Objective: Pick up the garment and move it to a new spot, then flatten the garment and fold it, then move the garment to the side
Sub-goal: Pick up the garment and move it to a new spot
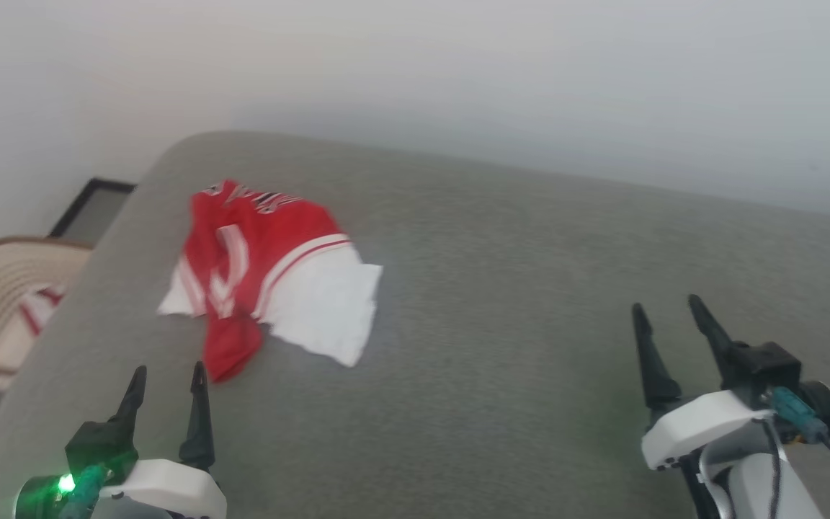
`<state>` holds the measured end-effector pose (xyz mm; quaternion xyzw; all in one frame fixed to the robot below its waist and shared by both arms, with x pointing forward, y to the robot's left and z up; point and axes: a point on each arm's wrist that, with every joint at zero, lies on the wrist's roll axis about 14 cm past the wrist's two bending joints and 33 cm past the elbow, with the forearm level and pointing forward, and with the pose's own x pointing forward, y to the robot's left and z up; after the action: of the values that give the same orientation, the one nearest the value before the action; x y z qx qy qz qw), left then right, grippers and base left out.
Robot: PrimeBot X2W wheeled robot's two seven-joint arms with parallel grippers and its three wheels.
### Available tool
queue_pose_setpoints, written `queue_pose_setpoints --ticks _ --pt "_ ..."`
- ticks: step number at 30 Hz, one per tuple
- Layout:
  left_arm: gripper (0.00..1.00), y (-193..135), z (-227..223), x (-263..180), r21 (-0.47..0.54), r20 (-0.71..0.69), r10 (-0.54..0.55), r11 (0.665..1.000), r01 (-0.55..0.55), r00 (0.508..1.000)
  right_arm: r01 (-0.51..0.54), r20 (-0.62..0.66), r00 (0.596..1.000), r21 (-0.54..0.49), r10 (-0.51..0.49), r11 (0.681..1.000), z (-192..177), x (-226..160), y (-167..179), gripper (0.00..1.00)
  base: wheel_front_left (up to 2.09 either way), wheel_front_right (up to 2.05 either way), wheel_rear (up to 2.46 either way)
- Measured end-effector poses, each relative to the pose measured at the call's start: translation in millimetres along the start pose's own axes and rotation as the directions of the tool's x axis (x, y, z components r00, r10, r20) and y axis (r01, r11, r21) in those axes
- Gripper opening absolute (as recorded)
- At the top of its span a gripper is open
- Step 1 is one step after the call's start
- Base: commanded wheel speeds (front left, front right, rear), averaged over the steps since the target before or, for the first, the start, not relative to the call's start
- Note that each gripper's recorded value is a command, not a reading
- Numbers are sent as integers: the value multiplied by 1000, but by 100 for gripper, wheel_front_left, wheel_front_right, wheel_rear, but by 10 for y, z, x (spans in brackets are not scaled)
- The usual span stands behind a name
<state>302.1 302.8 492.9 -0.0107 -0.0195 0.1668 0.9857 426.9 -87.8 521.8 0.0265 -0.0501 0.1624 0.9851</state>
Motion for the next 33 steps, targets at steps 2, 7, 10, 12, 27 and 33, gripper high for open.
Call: queue_pose_setpoints --ticks 2,7,10,12,27,33 --pt "100 147 -3 -89 -2 -1 47 999 -47 999 -61 -1 998 9 61 998 -14 98 216 100 0 0 0" --pt "100 510 -27 -358 -8 -9 169 985 -170 985 -207 -18 978 39 208 977 -99 256 759 100 0 0 0" --pt "100 678 -43 -540 -18 -13 236 972 -236 972 -287 -31 957 52 289 957 -153 296 1061 100 0 0 0" --pt "100 800 -51 -666 -22 -16 281 959 -281 960 -333 -37 941 62 335 941 -183 309 1240 100 0 0 0" --pt "100 722 168 -461 -10 43 217 976 -216 975 -386 -27 921 84 389 919 -181 408 1449 100 0 0 0" --pt "100 272 533 517 20 94 10 1000 -12 996 -290 -47 955 74 294 954 -286 465 1008 100 0 0 0"
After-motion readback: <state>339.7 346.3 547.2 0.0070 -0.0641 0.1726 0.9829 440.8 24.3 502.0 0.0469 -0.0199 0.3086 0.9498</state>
